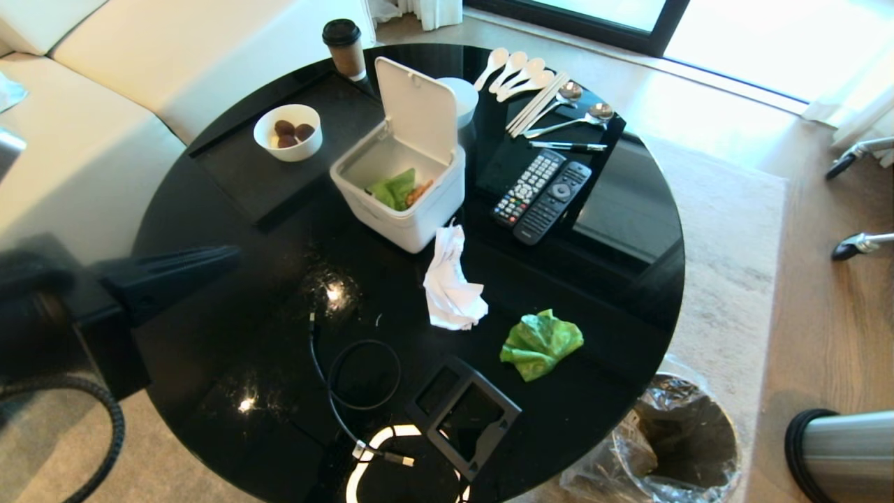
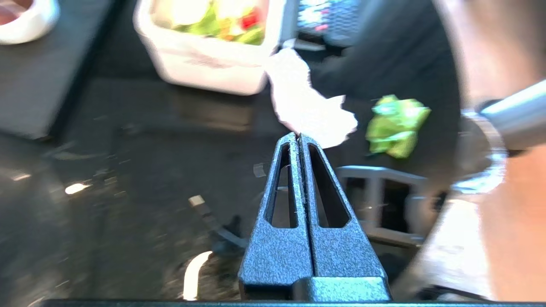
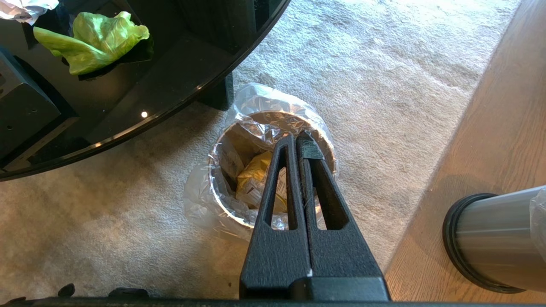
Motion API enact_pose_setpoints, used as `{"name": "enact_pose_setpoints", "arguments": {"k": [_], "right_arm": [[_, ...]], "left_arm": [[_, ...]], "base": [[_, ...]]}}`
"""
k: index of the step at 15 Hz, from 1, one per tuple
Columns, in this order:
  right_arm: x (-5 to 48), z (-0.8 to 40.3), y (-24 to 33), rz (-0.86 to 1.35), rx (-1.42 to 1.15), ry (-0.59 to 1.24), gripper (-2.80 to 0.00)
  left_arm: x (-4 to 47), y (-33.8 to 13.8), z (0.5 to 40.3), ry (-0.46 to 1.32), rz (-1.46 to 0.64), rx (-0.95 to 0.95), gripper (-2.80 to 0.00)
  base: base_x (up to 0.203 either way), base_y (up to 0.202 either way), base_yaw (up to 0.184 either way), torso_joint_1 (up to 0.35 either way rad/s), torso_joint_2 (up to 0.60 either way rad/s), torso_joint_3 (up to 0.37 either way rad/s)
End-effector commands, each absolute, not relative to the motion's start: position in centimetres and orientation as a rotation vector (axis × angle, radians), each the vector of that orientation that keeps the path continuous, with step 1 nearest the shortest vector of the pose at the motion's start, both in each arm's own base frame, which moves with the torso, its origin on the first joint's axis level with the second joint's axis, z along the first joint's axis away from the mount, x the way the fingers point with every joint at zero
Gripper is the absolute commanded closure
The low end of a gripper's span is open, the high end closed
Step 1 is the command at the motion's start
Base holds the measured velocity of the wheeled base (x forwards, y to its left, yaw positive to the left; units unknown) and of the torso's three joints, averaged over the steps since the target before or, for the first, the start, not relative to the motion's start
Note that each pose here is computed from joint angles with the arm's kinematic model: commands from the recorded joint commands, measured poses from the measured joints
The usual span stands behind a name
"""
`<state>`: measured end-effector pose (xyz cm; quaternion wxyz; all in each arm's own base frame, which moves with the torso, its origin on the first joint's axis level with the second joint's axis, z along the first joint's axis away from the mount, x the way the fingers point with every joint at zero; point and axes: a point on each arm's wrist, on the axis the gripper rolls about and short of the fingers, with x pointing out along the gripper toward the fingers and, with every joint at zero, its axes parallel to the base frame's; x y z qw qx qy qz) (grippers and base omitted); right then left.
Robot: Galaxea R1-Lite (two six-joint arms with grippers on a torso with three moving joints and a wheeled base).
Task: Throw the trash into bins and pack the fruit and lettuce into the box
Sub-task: Pick up the vegetable leaves
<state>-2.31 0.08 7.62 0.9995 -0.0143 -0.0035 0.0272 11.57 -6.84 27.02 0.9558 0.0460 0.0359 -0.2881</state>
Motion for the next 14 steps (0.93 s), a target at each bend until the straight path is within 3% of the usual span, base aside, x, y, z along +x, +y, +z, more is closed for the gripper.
{"name": "enact_pose_setpoints", "arguments": {"k": [1,7,14], "right_arm": [[-2.3,7.6,0.1,0.055,-0.029,-0.005,0.00],[-2.3,7.6,0.1,0.055,-0.029,-0.005,0.00],[-2.3,7.6,0.1,0.055,-0.029,-0.005,0.00]], "left_arm": [[11.5,-7.6,27.0,0.080,-0.636,0.094,0.00],[14.9,-11.6,26.3,0.180,-0.721,0.124,0.00],[23.3,-18.6,23.3,0.281,-0.771,0.148,0.00]], "base": [[0.000,0.000,0.000,0.000,0.00,0.000],[0.000,0.000,0.000,0.000,0.00,0.000],[0.000,0.000,0.000,0.000,0.00,0.000]]}}
